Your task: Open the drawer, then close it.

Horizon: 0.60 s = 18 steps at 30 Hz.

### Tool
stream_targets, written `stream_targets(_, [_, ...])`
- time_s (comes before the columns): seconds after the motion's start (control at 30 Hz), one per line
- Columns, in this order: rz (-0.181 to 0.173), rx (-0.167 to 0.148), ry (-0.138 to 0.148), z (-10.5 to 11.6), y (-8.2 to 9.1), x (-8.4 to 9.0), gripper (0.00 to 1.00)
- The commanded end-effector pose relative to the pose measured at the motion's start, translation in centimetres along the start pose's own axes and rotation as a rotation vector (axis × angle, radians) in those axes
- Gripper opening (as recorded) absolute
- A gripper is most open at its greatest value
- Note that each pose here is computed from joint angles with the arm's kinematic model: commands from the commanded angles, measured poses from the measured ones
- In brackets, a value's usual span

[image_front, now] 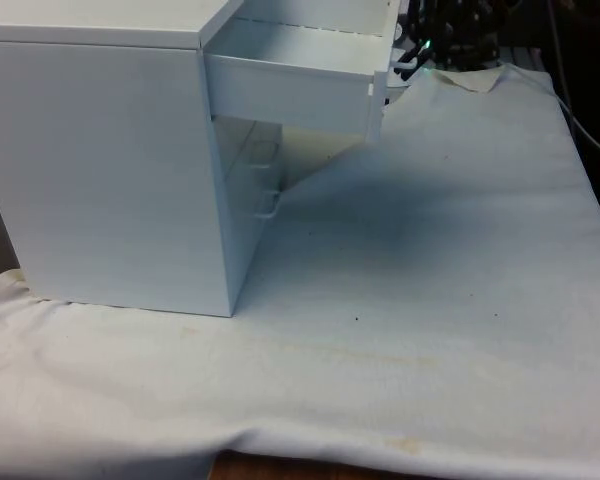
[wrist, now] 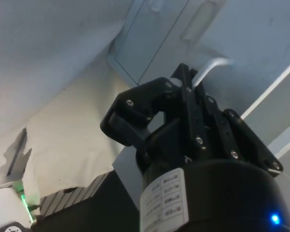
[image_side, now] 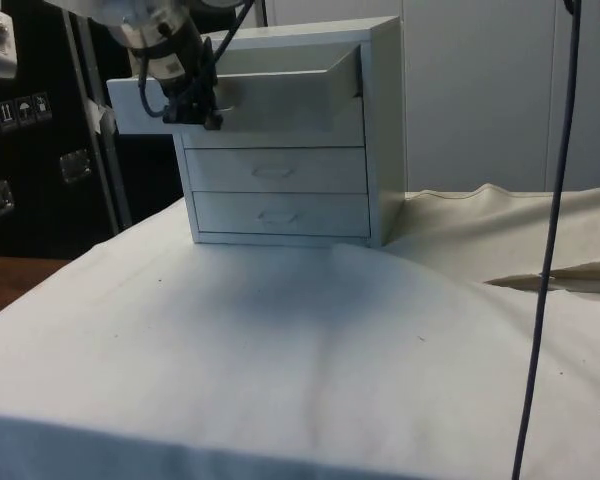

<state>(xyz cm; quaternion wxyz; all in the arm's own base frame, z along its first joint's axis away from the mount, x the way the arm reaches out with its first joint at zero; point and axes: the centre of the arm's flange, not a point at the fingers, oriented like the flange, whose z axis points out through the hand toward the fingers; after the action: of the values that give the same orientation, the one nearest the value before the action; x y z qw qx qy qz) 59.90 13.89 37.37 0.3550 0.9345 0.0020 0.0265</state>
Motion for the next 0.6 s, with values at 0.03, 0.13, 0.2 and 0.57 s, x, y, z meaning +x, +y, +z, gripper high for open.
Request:
stream_targets(0.03, [0.001,-0.003,0.001,-0.1,-0.1,0.0,0.00])
stream_targets(0.13, [0.000,-0.023,0.001,-0.7,-0.8,0.0,0.00])
stream_targets(0.2, [-0.001,-0.038,0.000,-1.1,-1.2,0.0,0.00])
stream_targets(0.57, [-0.001,-0.069,0.001,-1.4,-1.6,0.0,0.06])
